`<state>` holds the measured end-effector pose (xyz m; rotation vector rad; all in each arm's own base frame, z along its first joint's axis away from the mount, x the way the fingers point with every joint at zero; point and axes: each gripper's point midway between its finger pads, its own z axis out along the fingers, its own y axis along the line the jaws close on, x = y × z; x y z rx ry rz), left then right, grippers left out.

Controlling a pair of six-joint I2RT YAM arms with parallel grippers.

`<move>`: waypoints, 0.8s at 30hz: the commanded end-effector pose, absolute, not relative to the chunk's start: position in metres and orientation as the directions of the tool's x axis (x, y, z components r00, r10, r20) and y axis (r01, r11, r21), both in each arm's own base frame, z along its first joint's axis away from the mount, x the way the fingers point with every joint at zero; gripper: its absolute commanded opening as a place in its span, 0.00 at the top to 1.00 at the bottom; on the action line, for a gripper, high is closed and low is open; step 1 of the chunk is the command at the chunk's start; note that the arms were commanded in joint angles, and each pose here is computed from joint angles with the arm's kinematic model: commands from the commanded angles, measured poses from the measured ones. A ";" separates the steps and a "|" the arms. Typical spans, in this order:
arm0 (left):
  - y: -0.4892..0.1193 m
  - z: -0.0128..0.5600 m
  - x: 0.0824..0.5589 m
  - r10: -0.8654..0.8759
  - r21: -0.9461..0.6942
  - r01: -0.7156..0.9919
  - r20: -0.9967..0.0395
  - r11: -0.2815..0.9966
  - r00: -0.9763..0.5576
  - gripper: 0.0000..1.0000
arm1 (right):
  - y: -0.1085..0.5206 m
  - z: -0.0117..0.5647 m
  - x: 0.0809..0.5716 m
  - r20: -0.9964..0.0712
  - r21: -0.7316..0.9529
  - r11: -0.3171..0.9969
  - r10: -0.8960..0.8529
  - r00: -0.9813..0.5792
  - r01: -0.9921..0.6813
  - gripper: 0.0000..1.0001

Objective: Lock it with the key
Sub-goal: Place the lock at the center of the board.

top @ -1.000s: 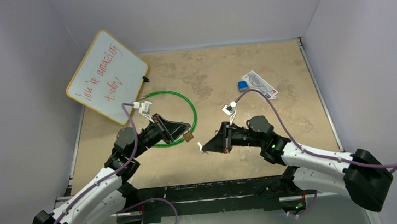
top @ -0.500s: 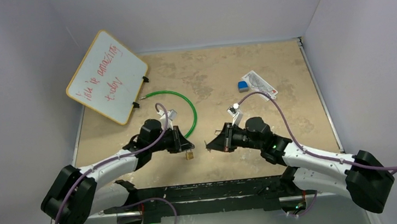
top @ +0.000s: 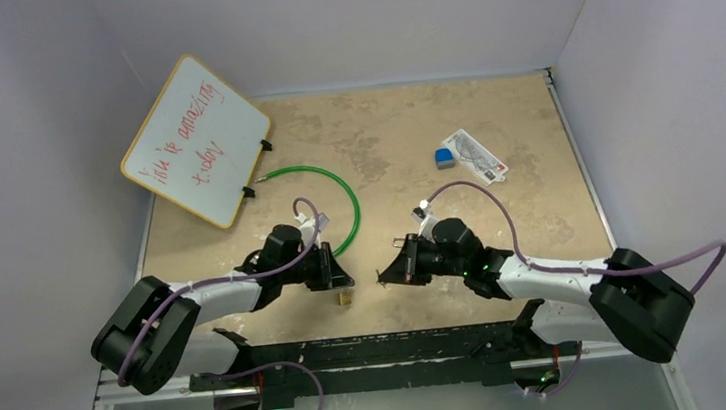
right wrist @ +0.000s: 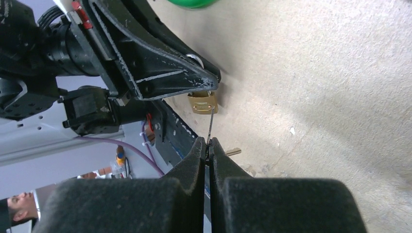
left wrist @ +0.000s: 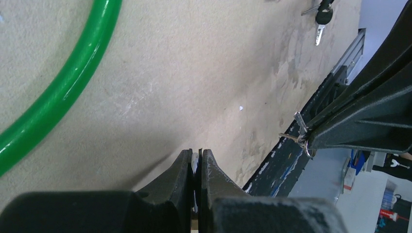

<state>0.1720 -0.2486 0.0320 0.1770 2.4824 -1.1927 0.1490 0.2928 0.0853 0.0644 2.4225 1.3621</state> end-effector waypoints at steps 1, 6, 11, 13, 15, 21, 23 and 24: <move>-0.249 0.033 0.177 -0.083 -0.729 0.289 -0.428 0.621 -0.900 1.00 | 0.304 0.092 0.152 -0.251 0.867 0.486 0.227 -0.941 -0.113 1.00; -0.243 0.023 0.177 -0.122 -0.726 0.246 -0.413 0.642 -0.902 0.88 | 0.309 0.086 0.151 -0.220 0.873 0.479 0.216 -0.951 -0.093 1.00; -0.236 0.019 0.179 -0.129 -0.699 0.228 -0.418 0.678 -0.899 0.72 | 0.311 0.081 0.150 -0.193 0.874 0.480 0.213 -0.958 -0.070 1.00; -0.233 0.018 0.181 -0.131 -0.681 0.217 -0.420 0.699 -0.898 0.68 | 0.312 0.080 0.150 -0.185 0.878 0.474 0.215 -0.959 -0.063 1.00; -0.231 0.020 0.183 -0.131 -0.670 0.215 -0.426 0.711 -0.895 0.64 | 0.312 0.079 0.149 -0.179 0.880 0.471 0.216 -0.960 -0.058 1.00; -0.216 0.023 0.185 -0.152 -0.618 0.178 -0.443 0.766 -0.884 0.55 | 0.312 0.077 0.150 -0.175 0.877 0.477 0.224 -0.959 -0.049 1.00; -0.215 0.029 0.186 -0.160 -0.619 0.183 -0.457 0.764 -0.875 0.50 | 0.314 0.076 0.149 -0.173 0.877 0.478 0.224 -0.959 -0.046 1.00; -0.216 0.032 0.187 -0.162 -0.620 0.188 -0.464 0.762 -0.871 0.48 | 0.315 0.076 0.148 -0.170 0.877 0.478 0.223 -0.960 -0.045 1.00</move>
